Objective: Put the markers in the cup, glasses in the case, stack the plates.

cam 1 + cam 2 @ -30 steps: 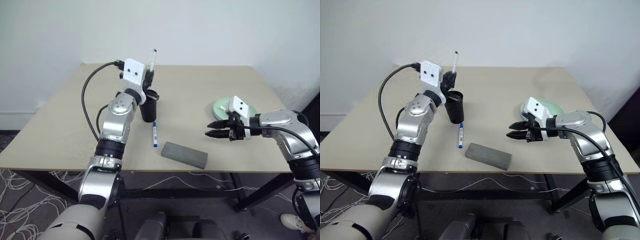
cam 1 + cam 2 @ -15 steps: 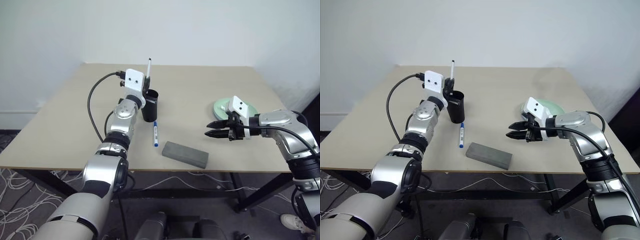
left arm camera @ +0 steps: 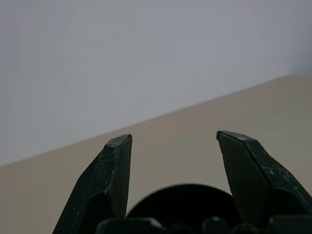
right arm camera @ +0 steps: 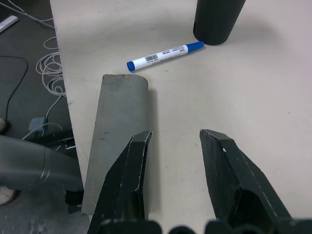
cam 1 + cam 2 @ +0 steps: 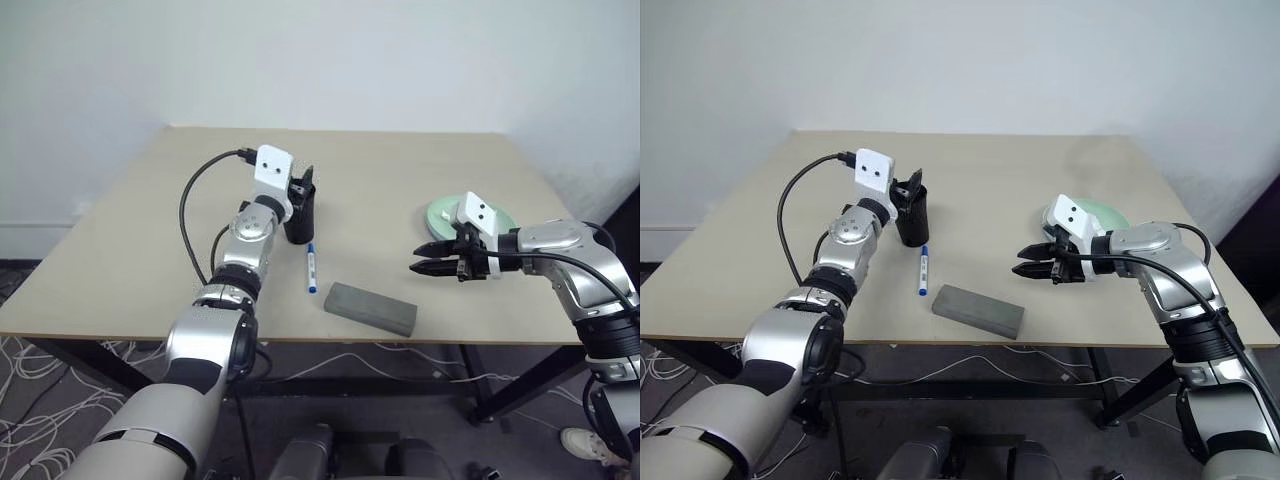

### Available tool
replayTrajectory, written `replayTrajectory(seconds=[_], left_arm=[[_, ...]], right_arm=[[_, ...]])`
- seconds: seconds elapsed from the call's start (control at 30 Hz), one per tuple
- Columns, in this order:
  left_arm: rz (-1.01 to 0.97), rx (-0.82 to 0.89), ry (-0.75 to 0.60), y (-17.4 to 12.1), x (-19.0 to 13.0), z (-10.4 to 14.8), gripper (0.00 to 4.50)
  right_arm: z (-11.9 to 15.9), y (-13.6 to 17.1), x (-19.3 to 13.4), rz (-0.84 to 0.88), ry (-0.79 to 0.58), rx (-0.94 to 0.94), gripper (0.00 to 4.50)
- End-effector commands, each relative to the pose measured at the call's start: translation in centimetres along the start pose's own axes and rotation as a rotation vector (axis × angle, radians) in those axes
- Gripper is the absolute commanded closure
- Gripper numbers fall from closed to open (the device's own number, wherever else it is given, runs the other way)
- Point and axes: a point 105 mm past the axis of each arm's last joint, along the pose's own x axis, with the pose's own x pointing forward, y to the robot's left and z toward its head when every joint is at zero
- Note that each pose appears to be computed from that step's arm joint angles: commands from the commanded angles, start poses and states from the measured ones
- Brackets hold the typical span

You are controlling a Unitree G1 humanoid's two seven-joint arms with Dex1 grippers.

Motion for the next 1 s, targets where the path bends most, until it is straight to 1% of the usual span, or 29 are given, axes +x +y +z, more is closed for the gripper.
replayTrajectory(seconds=[0.03, 0.1, 0.2, 0.23, 0.3, 0.37, 0.43, 0.5, 0.63, 0.73, 0.9, 1.0], left_arm=[[-0.055, 0.015, -0.139, -0.2, 0.8, 4.4, 1.60], [-0.154, 0.009, -0.146, -1.8, 0.7, 4.9, 1.60], [-0.335, 0.015, -0.066, -4.9, -0.3, 4.5, 1.60], [-0.375, 0.005, -0.031, -5.7, -0.9, 4.3, 1.60], [-0.438, -0.034, 0.094, -7.1, -2.4, 3.3, 1.60], [-0.447, -0.053, 0.188, -7.9, -3.7, 2.8, 1.60], [-0.421, -0.068, 0.285, -8.4, -4.7, 2.1, 1.60], [-0.362, -0.041, 0.367, -8.4, -5.3, 1.2, 1.60], [-0.202, 0.008, 0.564, -7.2, -6.1, -1.2, 1.60], [-0.123, -0.021, 0.689, -6.8, -6.8, -2.7, 1.60], [-0.084, -0.035, 0.850, -7.1, -7.8, -4.8, 1.60], [-0.079, -0.039, 0.891, -7.5, -7.9, -5.7, 1.60]], right_arm=[[1.8, -0.3, -0.4, -0.015, -0.037, -0.052, 2.84], [1.8, -0.3, -0.4, -0.014, -0.036, -0.052, 2.84], [1.8, -0.2, -0.3, -0.010, -0.035, -0.052, 2.84], [1.7, -0.2, -0.3, -0.009, -0.035, -0.052, 2.84], [1.7, -0.2, -0.3, -0.008, -0.033, -0.051, 2.84], [1.7, -0.2, -0.3, -0.007, -0.032, -0.050, 2.84], [1.6, -0.2, -0.3, -0.005, -0.029, -0.050, 2.84], [1.6, -0.2, -0.4, -0.004, -0.027, -0.049, 2.84], [1.6, -0.2, -0.3, -0.001, -0.025, -0.051, 2.84], [1.6, -0.2, -0.3, 0.001, -0.023, -0.053, 2.84], [1.6, -0.1, -0.4, 0.002, -0.023, -0.054, 2.84], [1.6, -0.1, -0.4, 0.002, -0.023, -0.054, 2.84]])
